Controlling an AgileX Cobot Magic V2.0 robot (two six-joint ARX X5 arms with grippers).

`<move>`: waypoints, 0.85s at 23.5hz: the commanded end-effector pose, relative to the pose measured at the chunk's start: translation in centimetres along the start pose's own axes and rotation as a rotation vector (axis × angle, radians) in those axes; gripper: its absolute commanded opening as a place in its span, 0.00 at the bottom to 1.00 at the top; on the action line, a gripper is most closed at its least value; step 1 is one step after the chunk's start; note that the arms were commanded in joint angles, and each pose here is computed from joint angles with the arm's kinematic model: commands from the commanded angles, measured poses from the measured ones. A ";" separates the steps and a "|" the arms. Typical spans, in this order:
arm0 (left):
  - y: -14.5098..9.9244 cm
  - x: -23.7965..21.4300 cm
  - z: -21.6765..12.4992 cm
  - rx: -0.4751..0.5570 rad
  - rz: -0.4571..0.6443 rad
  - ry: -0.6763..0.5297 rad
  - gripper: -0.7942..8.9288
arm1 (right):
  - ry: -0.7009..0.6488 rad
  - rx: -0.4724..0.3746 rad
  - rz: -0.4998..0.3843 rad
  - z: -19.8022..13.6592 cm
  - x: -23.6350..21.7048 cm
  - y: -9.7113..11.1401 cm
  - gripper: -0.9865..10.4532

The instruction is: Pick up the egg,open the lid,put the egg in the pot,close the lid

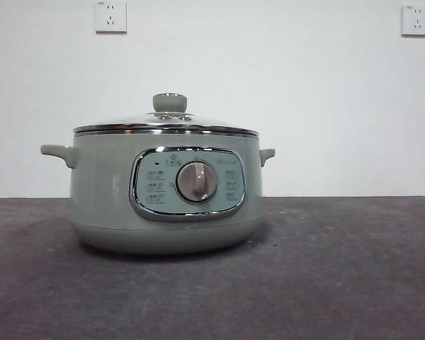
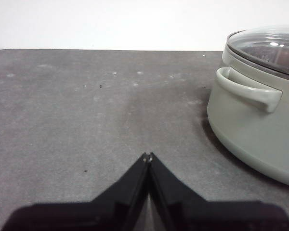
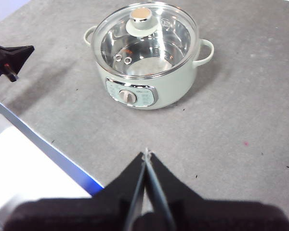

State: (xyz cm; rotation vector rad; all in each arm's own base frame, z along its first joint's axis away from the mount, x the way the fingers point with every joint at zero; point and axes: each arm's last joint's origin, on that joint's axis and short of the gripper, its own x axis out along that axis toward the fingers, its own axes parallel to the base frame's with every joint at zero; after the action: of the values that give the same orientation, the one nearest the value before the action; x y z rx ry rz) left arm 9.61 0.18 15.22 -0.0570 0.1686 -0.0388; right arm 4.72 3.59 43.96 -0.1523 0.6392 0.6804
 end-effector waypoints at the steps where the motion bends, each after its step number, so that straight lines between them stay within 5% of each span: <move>1: 0.1 0.1 -0.3 -0.007 0.006 0.008 0.08 | 0.032 0.015 -0.002 -0.3 0.2 0.0 0.09; 8: 0.1 0.2 -0.3 -0.008 0.007 0.019 0.08 | 0.032 0.015 -0.003 -0.3 0.2 0.0 0.09; 11: 0.1 0.2 -0.4 -0.009 0.007 0.020 0.08 | -0.032 -0.051 -0.102 -0.6 -0.8 -0.4 0.09; 15: 0.1 0.2 -0.4 -0.009 0.007 0.020 0.08 | -0.348 -0.016 -0.249 -1.6 -2.1 -0.7 0.09; 20: 0.1 0.2 -0.4 -0.009 0.007 0.020 0.08 | -0.543 -0.025 -0.483 -6.2 1.7 -2.2 0.09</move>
State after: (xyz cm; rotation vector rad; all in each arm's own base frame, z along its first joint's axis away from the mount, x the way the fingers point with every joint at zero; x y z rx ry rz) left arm 9.69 0.18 15.09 -0.0581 0.1850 -0.0384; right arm 3.31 0.74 39.16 -0.1189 0.0589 0.2455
